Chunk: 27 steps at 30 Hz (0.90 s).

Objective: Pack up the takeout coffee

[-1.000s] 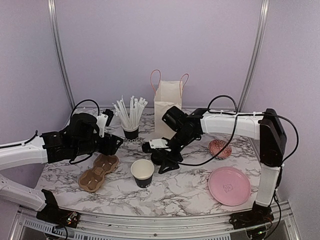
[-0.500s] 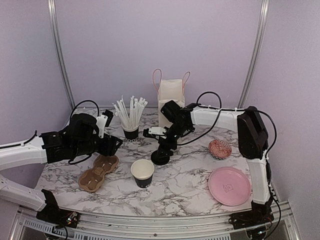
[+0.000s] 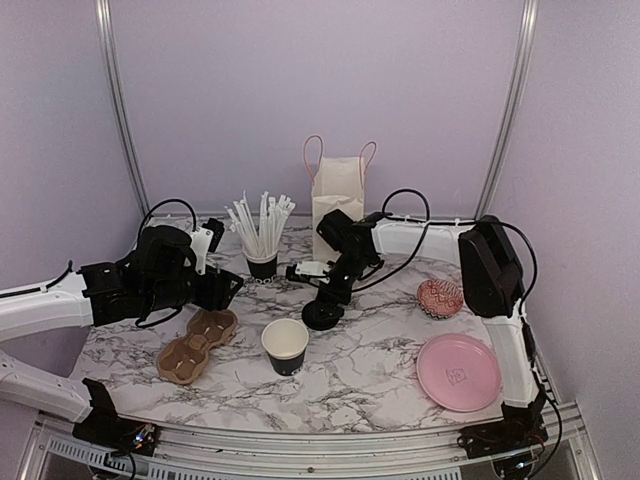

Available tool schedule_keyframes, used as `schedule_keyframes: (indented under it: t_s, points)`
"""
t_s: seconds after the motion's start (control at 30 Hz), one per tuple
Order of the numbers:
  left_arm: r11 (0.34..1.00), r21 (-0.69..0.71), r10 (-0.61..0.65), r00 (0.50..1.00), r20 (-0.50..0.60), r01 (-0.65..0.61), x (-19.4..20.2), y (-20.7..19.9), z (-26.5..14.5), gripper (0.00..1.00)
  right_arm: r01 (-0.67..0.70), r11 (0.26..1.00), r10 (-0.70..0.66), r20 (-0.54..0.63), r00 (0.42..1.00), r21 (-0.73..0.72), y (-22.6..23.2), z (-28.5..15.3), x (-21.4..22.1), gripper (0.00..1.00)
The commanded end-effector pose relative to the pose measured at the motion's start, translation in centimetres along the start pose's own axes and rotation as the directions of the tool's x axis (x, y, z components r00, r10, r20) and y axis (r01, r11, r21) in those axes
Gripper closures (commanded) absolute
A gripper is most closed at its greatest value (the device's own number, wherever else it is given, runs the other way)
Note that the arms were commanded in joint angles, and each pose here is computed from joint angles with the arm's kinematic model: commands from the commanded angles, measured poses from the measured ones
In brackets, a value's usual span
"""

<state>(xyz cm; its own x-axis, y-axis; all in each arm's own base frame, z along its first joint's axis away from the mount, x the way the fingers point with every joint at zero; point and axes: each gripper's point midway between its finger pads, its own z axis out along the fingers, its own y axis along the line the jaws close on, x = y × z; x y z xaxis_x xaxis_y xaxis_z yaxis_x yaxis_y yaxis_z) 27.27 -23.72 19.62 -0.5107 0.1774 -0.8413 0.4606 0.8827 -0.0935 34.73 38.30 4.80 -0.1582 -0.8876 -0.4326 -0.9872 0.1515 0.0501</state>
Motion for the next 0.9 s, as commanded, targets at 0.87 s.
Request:
schedule_keyframes:
  t_s: [0.87]
  points:
    - [1.0,0.003,-0.004,0.999,-0.044,0.004,1.9,0.3,0.6,0.33,0.018,1.0,-0.018,-0.064,0.998,0.004,2.2,0.4,0.5,0.24]
